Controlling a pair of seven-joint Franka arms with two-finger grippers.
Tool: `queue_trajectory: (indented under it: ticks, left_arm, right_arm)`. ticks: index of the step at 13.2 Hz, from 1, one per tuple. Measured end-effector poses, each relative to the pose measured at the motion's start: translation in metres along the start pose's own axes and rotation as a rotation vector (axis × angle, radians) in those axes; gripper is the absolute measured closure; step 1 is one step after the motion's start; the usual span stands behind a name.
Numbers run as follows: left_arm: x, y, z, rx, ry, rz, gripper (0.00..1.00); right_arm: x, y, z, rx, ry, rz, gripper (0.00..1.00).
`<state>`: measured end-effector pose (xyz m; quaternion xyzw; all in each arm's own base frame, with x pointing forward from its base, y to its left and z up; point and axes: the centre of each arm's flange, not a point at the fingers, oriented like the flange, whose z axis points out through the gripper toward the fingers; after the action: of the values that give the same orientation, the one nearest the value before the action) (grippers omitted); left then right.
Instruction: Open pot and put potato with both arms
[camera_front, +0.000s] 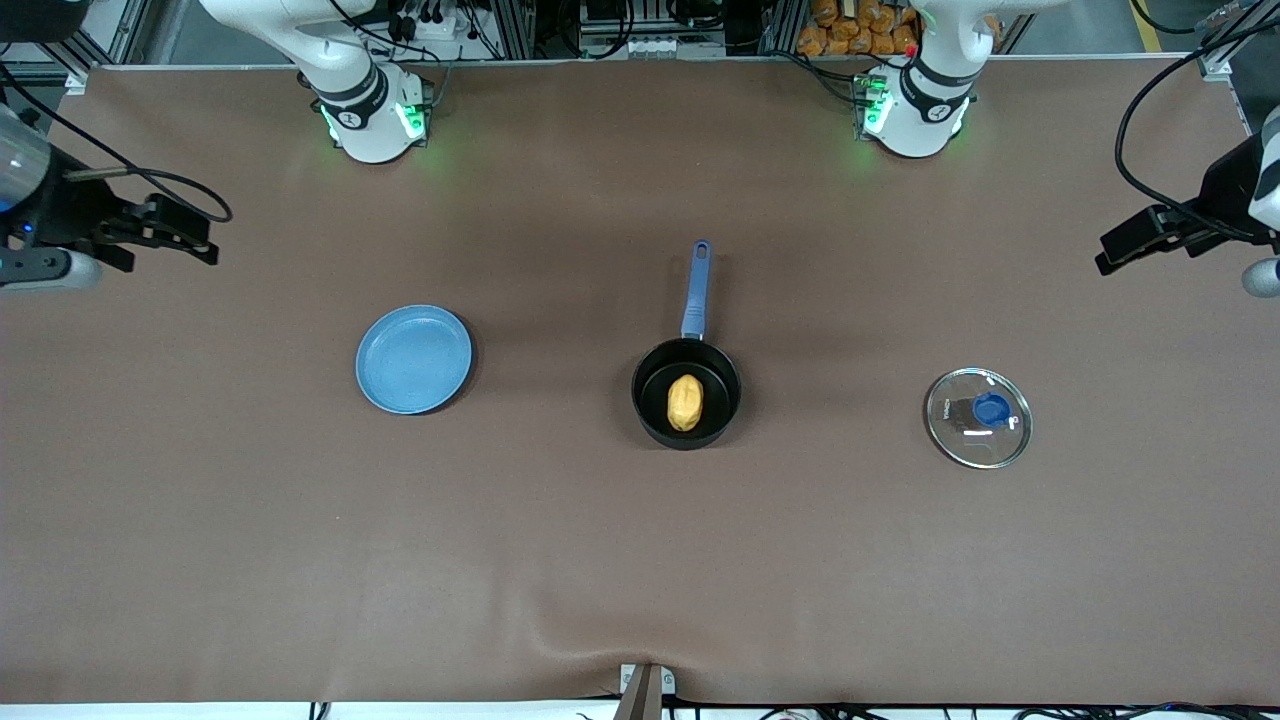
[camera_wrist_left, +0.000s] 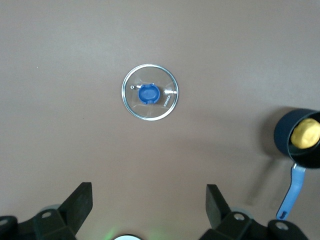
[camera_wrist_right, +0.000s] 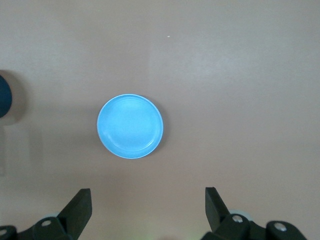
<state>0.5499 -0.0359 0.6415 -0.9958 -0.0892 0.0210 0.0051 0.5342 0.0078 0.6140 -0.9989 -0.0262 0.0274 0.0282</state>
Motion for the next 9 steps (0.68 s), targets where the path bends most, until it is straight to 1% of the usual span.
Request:
queue_trajectory:
  ticks: [3,5,7,9]
  left_arm:
    - [-0.017,0.003,-0.015,0.000,0.019,0.025,0.00]
    - [-0.033,0.000,-0.024,0.002,0.030,0.049,0.00]
    - [-0.044,-0.004,-0.026,0.005,0.032,0.071,0.00]
    - [-0.048,-0.004,-0.026,0.007,0.031,0.085,0.00]
  right_arm:
    - [-0.014,0.025,0.005,-0.002,0.002,0.013,0.00]
    - [-0.016,0.036,0.006,-0.015,0.007,0.010,0.00]
    - [-0.015,0.040,0.006,-0.025,0.015,0.007,0.00]
    - [-0.014,0.039,0.006,-0.029,0.017,0.004,0.00]
